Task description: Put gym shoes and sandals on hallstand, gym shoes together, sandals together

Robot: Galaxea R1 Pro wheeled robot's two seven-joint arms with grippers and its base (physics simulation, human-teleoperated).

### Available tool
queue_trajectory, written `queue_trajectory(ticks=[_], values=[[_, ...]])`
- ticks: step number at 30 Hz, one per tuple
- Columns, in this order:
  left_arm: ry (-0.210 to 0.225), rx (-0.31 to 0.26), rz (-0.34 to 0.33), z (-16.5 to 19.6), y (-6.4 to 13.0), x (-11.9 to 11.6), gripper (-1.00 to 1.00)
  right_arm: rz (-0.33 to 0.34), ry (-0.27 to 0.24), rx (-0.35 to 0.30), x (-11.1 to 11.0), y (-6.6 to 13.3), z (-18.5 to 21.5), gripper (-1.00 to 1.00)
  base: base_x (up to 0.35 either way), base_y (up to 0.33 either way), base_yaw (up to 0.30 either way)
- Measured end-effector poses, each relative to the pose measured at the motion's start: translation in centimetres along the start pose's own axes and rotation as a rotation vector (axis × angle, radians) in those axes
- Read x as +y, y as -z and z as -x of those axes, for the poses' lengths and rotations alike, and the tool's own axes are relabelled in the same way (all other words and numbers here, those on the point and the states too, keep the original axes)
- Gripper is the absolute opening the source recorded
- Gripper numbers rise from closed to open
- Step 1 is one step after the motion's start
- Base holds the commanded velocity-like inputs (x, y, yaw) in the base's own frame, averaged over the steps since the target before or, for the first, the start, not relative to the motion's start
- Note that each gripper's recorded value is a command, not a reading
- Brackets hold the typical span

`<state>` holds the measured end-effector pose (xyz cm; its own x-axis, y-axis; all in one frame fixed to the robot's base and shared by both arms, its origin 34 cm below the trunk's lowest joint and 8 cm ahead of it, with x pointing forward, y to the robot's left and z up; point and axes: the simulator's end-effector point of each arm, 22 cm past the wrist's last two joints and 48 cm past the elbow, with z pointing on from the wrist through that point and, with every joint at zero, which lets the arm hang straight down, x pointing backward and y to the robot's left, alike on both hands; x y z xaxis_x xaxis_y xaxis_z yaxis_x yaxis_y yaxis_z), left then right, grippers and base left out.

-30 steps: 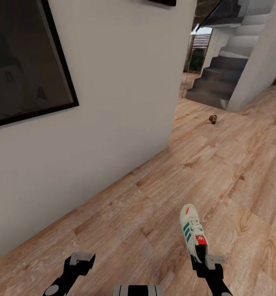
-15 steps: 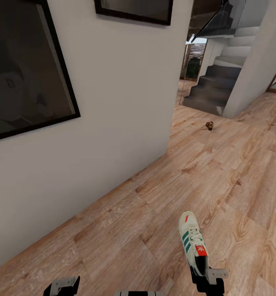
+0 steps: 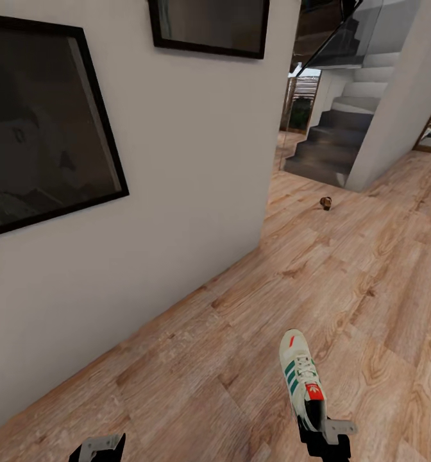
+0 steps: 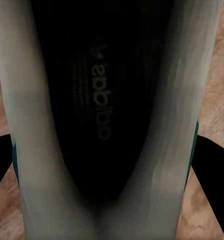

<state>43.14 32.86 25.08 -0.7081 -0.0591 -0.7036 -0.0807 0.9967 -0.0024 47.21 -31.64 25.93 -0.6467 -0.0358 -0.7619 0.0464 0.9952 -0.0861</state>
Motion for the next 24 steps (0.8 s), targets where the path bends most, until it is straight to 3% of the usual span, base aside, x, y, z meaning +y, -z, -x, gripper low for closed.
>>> queue_trajectory(ticks=[10, 24], values=[[0.001, -0.016, -0.006, 0.7, 0.0, -0.3, 1.00, -0.001, -0.002, -0.016, -0.1, 0.0, 0.8, -1.00, 0.123, -0.022, -0.044], [0.002, -0.037, -0.010, 1.7, 0.1, -0.6, 1.00, -0.002, -0.004, -0.037, -0.1, 0.1, 1.8, -1.00, 0.240, -0.176, -0.103]])
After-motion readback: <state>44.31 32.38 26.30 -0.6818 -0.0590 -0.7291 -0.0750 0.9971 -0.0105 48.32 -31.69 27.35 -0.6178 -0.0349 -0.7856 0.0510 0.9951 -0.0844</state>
